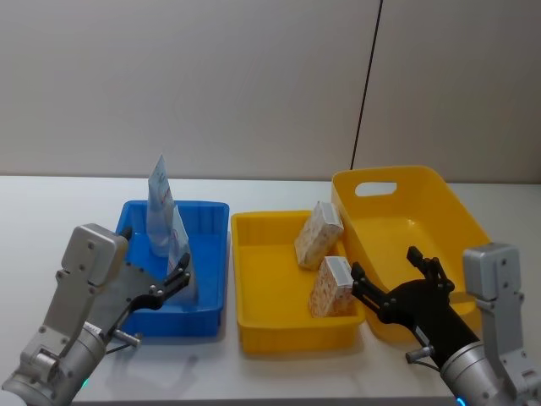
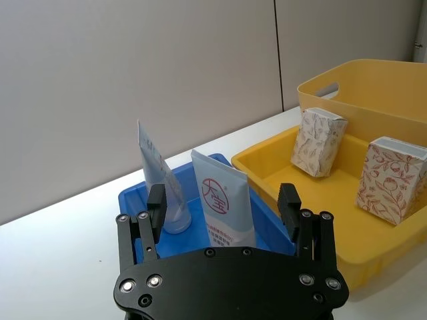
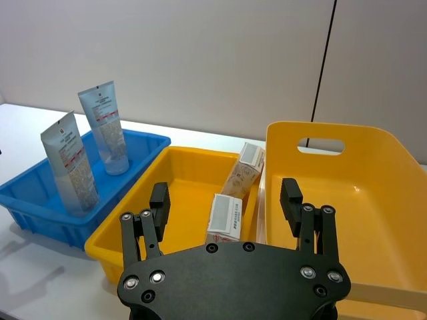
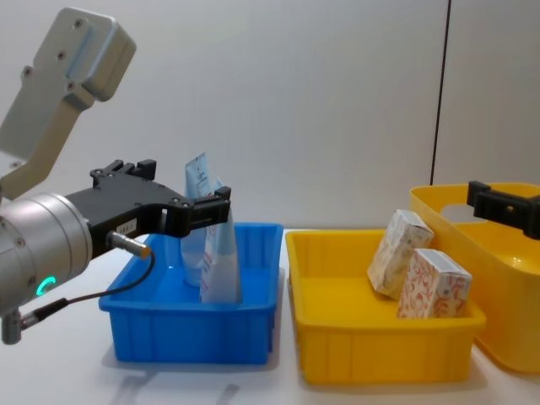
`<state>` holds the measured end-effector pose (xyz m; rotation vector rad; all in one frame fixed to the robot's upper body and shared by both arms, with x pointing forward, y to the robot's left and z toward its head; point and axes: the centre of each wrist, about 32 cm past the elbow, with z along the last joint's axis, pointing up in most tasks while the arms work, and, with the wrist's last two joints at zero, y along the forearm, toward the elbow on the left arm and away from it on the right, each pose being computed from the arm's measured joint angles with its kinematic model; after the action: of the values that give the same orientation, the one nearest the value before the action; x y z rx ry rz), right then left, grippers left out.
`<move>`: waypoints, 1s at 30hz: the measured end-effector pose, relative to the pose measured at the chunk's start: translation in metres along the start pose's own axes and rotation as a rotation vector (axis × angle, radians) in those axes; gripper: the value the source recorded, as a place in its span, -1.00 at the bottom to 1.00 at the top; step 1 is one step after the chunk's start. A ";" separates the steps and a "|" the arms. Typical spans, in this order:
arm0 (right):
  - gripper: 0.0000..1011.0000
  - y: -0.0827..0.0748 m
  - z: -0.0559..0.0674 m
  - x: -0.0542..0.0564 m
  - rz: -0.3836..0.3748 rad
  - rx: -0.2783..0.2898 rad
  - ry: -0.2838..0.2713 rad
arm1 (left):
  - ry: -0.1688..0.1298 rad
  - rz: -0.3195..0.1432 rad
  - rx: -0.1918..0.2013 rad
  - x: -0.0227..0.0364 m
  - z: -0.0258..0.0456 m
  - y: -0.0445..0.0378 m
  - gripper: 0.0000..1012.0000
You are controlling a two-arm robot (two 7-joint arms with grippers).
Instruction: Bimanual collaborative sorting of washing and personal care products
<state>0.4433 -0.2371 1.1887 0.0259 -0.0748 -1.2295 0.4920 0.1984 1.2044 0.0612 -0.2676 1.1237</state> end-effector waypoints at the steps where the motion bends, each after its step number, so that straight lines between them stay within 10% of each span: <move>1: 0.98 0.000 0.000 0.000 0.000 0.000 0.000 | 0.000 0.000 0.000 0.0000 0.0000 0.0000 0.98; 30: 0.98 0.000 0.000 0.000 0.000 0.000 0.000 | 0.000 0.000 0.000 0.0000 0.0000 0.0000 0.98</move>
<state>0.4433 -0.2371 1.1887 0.0259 -0.0749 -1.2295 0.4920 0.1984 1.2044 0.0612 -0.2675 1.1237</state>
